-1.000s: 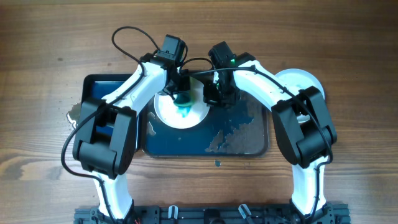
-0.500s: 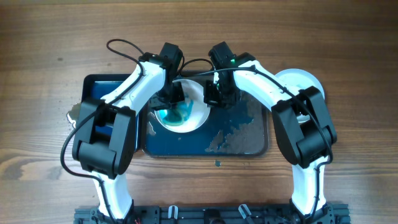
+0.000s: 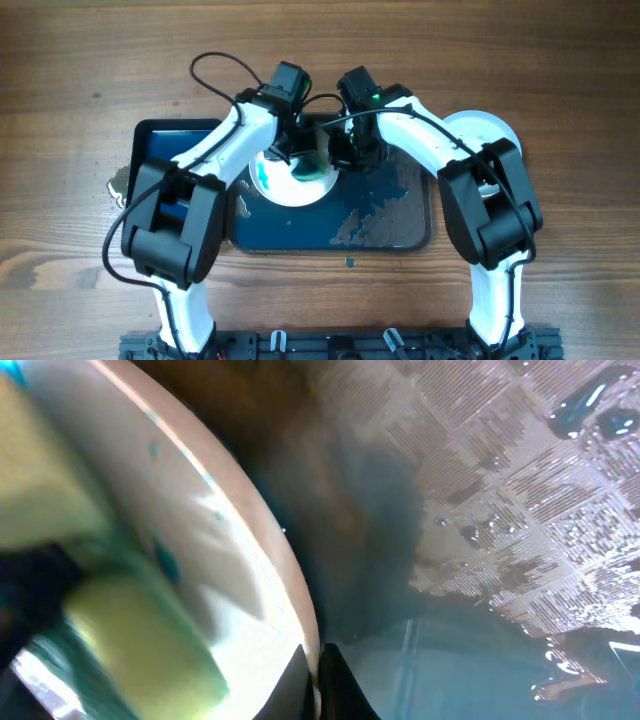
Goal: Clean dirty plates on tray and stack at the side
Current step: 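Scrub the third plate with the sponge in the left gripper, then lift the sponge away and tilt the third plate up with right gripper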
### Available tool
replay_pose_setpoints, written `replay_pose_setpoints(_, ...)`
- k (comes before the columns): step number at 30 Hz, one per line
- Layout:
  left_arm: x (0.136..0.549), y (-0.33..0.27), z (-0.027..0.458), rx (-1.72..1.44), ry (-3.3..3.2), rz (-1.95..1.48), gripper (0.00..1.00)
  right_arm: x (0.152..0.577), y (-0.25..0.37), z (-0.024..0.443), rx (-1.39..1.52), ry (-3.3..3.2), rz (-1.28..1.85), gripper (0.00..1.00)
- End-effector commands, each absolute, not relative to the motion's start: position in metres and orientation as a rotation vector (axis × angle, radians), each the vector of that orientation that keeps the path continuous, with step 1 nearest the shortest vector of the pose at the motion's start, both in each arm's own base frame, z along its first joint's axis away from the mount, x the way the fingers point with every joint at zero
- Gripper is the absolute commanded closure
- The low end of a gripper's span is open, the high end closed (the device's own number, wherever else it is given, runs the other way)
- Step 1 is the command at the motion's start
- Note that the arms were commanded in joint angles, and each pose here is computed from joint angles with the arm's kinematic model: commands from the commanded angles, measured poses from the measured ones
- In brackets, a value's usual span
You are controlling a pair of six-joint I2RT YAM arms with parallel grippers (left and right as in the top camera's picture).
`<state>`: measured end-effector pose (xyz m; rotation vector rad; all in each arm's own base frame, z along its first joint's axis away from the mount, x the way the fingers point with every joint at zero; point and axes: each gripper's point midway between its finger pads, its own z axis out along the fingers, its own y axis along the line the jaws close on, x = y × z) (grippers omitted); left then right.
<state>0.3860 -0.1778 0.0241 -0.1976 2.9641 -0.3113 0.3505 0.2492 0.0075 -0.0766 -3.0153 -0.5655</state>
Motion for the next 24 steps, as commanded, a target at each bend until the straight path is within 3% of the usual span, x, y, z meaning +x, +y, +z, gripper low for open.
replay_pose_setpoints(1,0.415,-0.124,0.052,-0.351,2.857,-0.105,0.96,0.349,0.250,0.009,-0.075,-3.015,-0.570,0.96)
replay_pose_setpoints(8,0.421,-0.077,0.123,-0.455,2.812,-0.050,0.96,0.351,0.251,0.010,-0.071,-3.022,-0.578,0.95)
replay_pose_setpoints(13,0.407,-0.061,0.164,-0.496,2.794,-0.065,0.96,0.348,0.254,0.001,-0.050,-2.997,-0.597,0.81)
replay_pose_setpoints(15,0.404,-0.057,0.176,-0.512,2.775,-0.097,0.96,0.347,0.258,-0.001,-0.031,-2.980,-0.626,0.83)
replay_pose_setpoints(17,0.402,-0.054,0.181,-0.520,2.763,-0.099,0.96,0.348,0.258,0.000,-0.033,-2.982,-0.627,0.96)
replay_pose_setpoints(24,0.385,-0.048,0.176,-0.473,2.841,-0.055,0.96,0.360,0.249,0.030,0.050,-3.109,-0.574,0.96)
